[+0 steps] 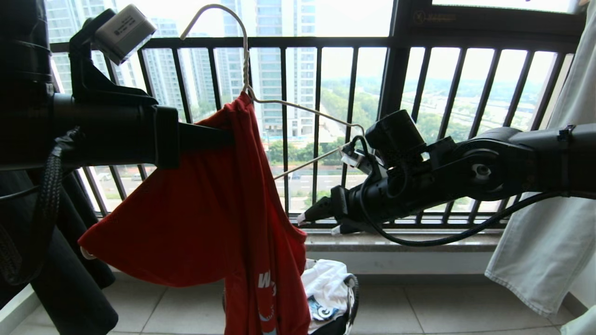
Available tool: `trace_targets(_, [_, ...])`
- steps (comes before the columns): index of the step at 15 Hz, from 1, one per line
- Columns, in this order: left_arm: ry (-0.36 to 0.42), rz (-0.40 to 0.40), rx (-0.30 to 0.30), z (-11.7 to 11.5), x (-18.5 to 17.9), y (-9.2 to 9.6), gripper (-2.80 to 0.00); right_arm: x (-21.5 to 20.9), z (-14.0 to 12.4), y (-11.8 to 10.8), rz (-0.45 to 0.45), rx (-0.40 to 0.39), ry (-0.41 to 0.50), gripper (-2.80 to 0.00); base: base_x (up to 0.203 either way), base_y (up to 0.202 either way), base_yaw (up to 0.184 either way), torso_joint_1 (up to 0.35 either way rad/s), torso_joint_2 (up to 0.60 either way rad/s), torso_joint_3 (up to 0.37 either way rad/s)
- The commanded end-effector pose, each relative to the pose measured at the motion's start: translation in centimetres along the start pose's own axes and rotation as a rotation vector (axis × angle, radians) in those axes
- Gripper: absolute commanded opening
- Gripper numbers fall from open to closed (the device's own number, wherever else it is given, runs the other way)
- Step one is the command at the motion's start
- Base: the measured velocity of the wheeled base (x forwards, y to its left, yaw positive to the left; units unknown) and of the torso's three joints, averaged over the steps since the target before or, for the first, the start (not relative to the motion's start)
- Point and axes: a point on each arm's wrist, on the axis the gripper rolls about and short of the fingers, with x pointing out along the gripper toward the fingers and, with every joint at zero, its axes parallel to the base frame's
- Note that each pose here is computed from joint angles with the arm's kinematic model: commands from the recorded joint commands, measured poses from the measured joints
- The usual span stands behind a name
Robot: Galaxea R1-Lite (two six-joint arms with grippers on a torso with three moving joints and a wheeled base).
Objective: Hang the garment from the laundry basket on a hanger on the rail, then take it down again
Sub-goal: Hang the clothes on the clothes rack
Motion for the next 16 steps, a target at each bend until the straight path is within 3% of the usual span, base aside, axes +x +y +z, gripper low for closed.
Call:
trace_targets(1, [-0.001,-0.003,0.000,0.0,-0.1,0.0,-2.80,0.6,0.4,-0.1,-0.002,0.031,-0.003,0.00,0.000,0.000,0.000,0.000,0.00,0.000])
trace_targets(7, [-0.001,-0.003,0.000,0.0,0.0,0.0,-2.80,2.5,-0.4,0.0,-0.073,0.015,0.008,0.00,0.000,0.000,0.000,0.000,0.00,0.000])
trace_targets(16, [0.000,-0.003,0.000,0.0,0.0,0.0,-2.80,3.6,-2.0,1.1,-0.093,-0.051,0.070,0.00,0.000,0.000,0.000,0.000,0.00,0.000])
